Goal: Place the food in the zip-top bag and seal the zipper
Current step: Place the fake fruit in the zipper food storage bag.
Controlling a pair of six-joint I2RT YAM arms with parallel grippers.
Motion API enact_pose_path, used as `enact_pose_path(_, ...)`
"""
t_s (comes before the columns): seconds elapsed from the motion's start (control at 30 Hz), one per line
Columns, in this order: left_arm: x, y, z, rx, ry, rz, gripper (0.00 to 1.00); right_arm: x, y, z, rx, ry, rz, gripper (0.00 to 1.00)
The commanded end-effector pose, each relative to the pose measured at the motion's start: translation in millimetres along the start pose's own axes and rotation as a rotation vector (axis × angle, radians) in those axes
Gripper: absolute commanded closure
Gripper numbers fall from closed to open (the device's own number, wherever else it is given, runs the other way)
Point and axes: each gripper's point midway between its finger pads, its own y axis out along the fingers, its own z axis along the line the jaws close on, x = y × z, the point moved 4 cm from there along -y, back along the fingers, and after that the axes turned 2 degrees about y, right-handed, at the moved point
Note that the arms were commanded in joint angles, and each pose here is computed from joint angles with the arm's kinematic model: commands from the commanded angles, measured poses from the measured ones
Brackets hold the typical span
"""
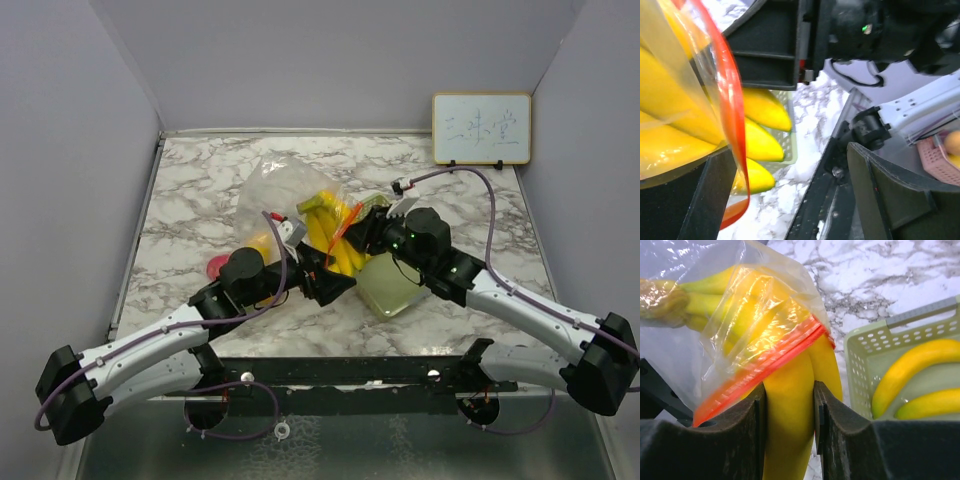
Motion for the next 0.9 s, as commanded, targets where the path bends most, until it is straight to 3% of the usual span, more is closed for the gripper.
enact_pose_path(0.0, 7.0, -13.0, -15.1, -0.089, 0.057, -0.038, 0.01, 39.3, -12.1, 33.5, 0.165, 0.003, -0.192, 0.95)
enact_pose_path(0.47, 68.0, -83.5, -50.1, -0.107, 0.191, -0.259, 0.01, 84.8, -43.7, 48.0, 0.174, -0.062, -0.361, 0.96)
enact_pose_path(0.67, 67.8, -105.3, -42.5, -0.041, 0.229, -0.296, 0.01, 127.4, -80.2, 82.1, 0.26, -0.04, -0.441, 0.96)
enact_pose_path(0.87, 64.6, -107.9, -30.8, -0.009, 0.28, -0.377, 0.01, 154.6, -105.9, 106.3, 0.298, 0.032, -0.441, 0.98)
